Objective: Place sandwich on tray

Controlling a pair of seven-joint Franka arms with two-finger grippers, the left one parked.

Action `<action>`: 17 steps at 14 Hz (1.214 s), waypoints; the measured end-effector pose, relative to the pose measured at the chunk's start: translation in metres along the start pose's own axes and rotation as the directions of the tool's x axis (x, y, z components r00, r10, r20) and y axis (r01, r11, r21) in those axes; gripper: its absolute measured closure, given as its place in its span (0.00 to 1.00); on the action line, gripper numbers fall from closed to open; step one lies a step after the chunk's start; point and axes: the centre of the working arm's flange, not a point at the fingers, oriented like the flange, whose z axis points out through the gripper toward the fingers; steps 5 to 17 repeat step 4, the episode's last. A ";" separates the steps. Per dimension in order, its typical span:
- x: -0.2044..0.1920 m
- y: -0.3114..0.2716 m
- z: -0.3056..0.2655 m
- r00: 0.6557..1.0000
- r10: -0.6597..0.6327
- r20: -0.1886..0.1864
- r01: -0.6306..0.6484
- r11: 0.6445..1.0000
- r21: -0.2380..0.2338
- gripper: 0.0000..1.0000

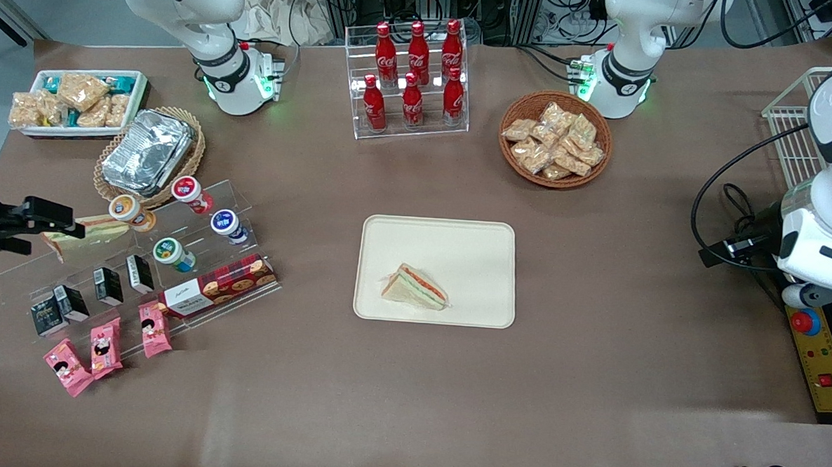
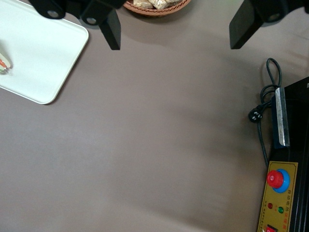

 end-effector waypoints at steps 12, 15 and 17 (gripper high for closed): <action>-0.004 0.005 -0.005 0.996 0.091 -0.001 -0.091 0.996 -0.025 0.00; -0.004 0.005 -0.005 0.996 0.091 -0.001 -0.091 0.996 -0.025 0.00; -0.004 0.005 -0.005 0.996 0.091 -0.001 -0.091 0.996 -0.025 0.00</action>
